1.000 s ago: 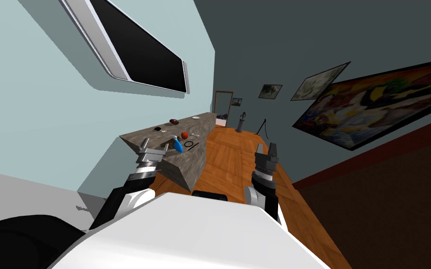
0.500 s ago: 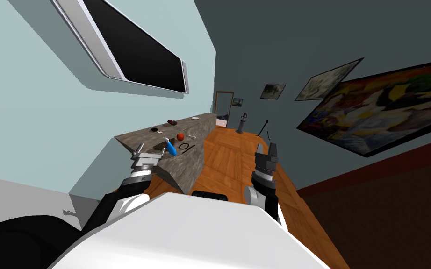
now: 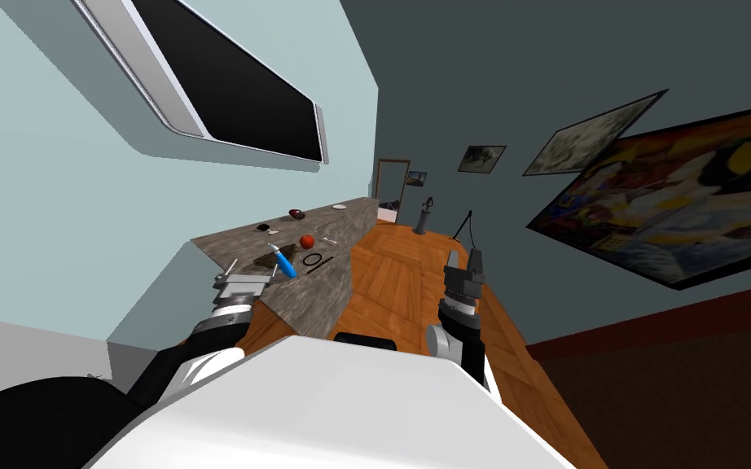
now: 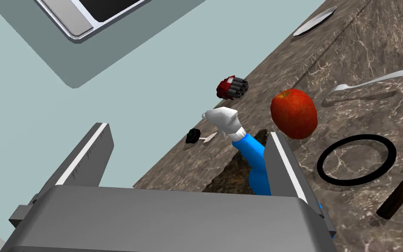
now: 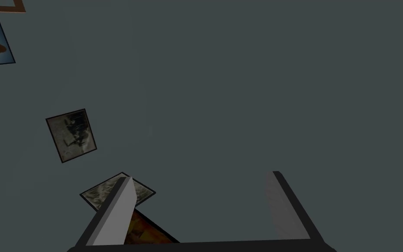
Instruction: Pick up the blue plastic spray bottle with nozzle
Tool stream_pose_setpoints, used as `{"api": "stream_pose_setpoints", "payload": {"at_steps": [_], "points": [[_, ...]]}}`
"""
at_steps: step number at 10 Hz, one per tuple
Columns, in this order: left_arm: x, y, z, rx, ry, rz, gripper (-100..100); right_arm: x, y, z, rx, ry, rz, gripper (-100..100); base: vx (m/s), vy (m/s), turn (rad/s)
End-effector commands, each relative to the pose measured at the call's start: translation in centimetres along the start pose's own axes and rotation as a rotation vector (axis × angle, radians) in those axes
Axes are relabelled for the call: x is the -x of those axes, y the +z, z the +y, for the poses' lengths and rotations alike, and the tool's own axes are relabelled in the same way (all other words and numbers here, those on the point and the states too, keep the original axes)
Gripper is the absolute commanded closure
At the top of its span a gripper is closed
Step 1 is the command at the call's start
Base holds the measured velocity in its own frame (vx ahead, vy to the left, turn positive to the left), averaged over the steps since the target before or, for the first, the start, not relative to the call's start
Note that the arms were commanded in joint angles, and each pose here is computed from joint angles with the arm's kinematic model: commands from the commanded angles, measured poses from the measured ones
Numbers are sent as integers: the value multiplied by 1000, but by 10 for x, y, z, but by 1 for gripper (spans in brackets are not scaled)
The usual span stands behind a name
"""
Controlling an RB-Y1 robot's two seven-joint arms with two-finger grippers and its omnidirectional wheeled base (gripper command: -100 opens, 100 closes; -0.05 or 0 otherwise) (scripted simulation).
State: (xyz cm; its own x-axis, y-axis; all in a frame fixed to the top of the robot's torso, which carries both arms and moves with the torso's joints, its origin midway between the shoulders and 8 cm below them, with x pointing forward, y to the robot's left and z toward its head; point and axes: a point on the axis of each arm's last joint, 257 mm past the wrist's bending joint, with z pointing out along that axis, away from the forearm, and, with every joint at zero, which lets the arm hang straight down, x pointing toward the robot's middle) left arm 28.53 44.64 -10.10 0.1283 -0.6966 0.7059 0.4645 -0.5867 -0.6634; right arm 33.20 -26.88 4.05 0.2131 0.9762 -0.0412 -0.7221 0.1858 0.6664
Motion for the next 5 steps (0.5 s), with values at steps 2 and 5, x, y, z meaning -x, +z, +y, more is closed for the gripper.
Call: {"api": "stream_pose_setpoints", "payload": {"at_steps": [2, 5], "points": [[23, -7, -4, 5, -72, -62, -100, 0, 0, 0, 0, 0, 0, 0, 152, -68, 67], [60, -22, -15, 6, -164, -159, -100, 0, 0, 0, 0, 0, 0, 0, 155, -71, 67]]}}
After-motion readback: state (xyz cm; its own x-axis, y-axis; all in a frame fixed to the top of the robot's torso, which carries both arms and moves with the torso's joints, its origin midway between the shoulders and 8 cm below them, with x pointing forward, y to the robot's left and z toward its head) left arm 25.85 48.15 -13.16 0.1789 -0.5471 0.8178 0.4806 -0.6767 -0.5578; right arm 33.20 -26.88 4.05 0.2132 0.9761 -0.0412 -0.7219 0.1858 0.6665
